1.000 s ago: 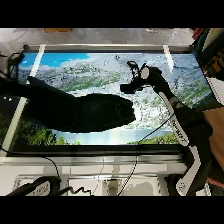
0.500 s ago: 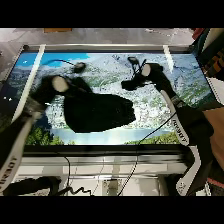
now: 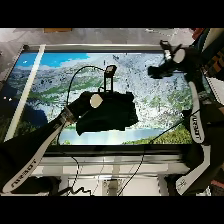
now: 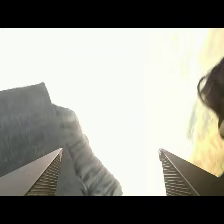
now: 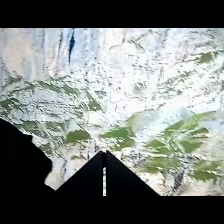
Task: Fold the clothes and pants, and hang the long-sleeved shirts on hangers.
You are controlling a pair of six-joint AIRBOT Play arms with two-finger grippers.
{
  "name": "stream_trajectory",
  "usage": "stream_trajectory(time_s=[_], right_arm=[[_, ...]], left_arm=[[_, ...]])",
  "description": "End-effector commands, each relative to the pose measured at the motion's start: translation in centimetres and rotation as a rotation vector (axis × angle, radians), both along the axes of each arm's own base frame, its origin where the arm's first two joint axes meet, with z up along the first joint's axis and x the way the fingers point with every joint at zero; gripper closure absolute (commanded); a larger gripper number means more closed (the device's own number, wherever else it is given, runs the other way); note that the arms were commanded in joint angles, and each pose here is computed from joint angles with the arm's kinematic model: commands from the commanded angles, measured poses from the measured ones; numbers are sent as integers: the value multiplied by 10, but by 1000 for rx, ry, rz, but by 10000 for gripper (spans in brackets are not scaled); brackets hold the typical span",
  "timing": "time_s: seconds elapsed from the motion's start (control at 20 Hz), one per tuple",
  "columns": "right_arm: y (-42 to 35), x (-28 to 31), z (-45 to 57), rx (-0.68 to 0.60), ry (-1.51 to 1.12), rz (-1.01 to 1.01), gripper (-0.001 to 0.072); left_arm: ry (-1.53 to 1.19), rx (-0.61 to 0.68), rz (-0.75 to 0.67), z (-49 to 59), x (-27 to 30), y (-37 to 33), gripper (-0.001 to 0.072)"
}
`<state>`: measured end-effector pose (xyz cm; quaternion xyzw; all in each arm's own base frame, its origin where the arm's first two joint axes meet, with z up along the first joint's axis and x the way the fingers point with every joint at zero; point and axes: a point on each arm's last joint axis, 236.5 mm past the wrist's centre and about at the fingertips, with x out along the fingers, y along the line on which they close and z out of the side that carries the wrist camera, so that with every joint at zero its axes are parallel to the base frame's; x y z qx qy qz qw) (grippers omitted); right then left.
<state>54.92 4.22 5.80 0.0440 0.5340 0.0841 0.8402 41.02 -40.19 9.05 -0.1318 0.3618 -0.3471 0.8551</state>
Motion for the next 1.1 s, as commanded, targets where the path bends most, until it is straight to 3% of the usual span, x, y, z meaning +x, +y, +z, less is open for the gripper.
stream_trajectory(time_s=[0.0,0.05,0.25,0.35,0.4,0.45,0.5,0.7,1.05], right_arm=[[-58,-46,-31,-29,198,13,692],[-58,-63,-45,20,261,62,692],[35,-102,-40,624,261,337,691],[70,-112,-40,811,287,328,653],[79,-114,-52,810,309,304,448],[88,-115,-67,779,328,286,152],[94,-115,-80,731,352,258,-8],[119,-113,-121,493,398,188,-7],[141,-110,-149,290,398,81,18]], left_arm=[[-92,9,1,16,14,11,4],[-103,22,3,19,19,20,4],[-77,42,46,22,34,55,5],[-61,51,59,20,38,65,5],[-61,52,64,19,40,68,5],[-61,51,68,20,42,70,6],[-61,51,69,20,42,70,6],[-60,52,68,19,42,70,6],[-17,76,39,10,32,69,10]])
